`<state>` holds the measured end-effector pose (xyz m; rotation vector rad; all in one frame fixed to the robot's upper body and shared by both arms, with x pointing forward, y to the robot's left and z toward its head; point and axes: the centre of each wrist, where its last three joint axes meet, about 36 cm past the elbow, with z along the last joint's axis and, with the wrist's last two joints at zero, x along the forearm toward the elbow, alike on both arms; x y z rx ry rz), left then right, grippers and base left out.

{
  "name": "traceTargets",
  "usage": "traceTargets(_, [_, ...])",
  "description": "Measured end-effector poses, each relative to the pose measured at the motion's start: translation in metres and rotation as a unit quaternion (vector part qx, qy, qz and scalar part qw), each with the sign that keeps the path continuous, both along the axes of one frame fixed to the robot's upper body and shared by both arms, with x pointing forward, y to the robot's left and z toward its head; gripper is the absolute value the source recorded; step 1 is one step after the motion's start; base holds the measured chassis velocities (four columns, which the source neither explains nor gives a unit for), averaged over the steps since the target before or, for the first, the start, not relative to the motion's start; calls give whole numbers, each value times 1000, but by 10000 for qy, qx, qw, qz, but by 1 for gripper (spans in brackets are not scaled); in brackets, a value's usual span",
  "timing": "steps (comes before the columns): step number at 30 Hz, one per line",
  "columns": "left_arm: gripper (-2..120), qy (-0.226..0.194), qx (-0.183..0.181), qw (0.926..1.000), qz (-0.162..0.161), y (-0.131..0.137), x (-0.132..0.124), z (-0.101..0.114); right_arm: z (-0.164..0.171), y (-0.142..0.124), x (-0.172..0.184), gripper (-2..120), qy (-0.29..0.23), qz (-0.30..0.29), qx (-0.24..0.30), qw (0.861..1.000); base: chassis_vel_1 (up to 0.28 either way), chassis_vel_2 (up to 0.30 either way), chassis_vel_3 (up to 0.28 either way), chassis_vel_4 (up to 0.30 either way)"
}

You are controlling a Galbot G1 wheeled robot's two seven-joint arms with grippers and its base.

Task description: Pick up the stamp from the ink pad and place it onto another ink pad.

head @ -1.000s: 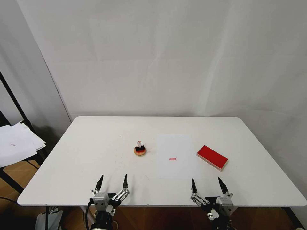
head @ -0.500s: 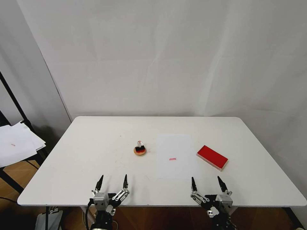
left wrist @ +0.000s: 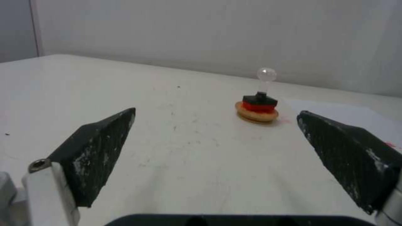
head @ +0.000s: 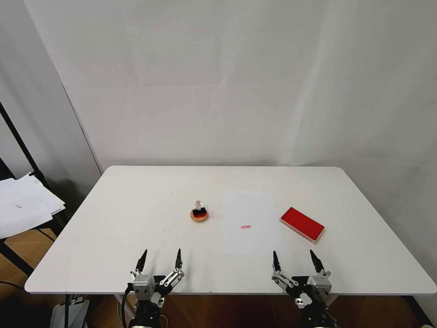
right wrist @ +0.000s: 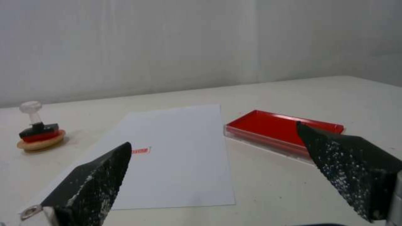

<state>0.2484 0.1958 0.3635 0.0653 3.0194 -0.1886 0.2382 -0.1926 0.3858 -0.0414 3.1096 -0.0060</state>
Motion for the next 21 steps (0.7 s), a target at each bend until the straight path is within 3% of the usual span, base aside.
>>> traceTargets(21, [102, 0, 0, 10000, 0, 0, 0, 0, 0, 0, 0, 100, -2, -3, 1, 10000, 0, 0, 0, 0])
